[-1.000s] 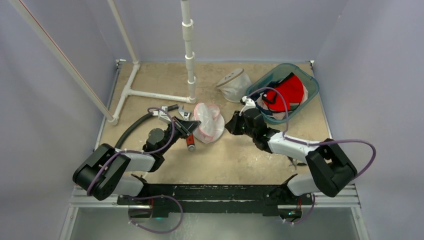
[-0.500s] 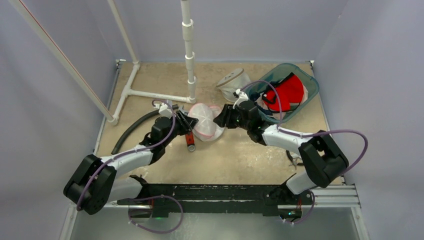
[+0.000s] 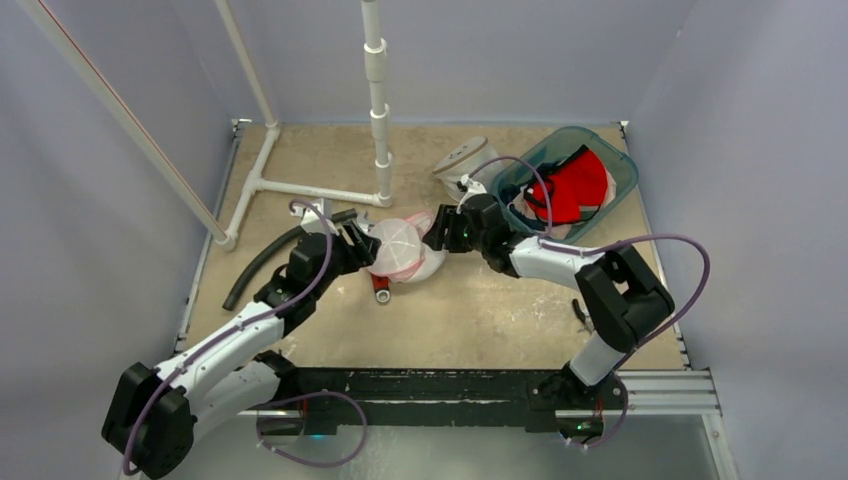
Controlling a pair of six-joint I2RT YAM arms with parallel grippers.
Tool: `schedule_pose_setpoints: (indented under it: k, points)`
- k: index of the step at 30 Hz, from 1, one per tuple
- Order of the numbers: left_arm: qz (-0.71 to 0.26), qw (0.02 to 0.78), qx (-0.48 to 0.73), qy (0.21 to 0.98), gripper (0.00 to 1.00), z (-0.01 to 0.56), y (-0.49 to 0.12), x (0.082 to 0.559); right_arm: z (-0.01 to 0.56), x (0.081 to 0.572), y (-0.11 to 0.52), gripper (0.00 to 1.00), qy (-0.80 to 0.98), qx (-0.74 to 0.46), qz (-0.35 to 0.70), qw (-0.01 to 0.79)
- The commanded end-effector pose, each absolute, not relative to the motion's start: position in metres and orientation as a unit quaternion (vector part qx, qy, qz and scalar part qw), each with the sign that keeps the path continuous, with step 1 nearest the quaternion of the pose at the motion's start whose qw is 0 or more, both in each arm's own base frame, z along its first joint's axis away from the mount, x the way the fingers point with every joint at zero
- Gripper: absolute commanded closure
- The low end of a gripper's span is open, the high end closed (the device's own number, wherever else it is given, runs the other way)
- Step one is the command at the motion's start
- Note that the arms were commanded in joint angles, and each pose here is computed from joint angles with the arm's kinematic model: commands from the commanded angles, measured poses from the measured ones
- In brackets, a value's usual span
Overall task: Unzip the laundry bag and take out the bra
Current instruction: Close the laundry bag at the center of the board, then move the laundry bag to the center of the board.
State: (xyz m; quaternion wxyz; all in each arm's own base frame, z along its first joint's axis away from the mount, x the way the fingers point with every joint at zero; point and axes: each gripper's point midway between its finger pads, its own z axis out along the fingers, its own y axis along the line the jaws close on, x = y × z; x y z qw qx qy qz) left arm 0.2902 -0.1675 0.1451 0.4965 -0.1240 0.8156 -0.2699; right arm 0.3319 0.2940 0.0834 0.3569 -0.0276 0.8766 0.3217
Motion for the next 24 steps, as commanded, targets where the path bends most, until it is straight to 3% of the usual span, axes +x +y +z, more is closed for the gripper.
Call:
schedule_pose_setpoints:
  k: [1, 6, 18, 24]
  points:
    - [-0.251, 0.488, -0.099, 0.830, 0.38, 0.142, -0.167, 0.276, 0.096, 0.351, 0.301, 0.41, 0.872, -0.031, 0.311, 0.376]
    - [-0.248, 0.489, -0.108, 0.829, 0.39, 0.137, -0.162, 0.273, 0.098, 0.371, 0.298, 0.43, 0.875, -0.036, 0.274, 0.398]
    - [-0.251, 0.491, -0.139, 0.823, 0.40, 0.129, -0.153, 0.267, 0.070, 0.378, 0.306, 0.54, 0.905, -0.068, 0.205, 0.367]
    - [-0.261, 0.491, -0.136, 0.820, 0.40, 0.130, -0.155, 0.264, 0.064, 0.376, 0.296, 0.74, 0.912, -0.063, 0.172, 0.366]
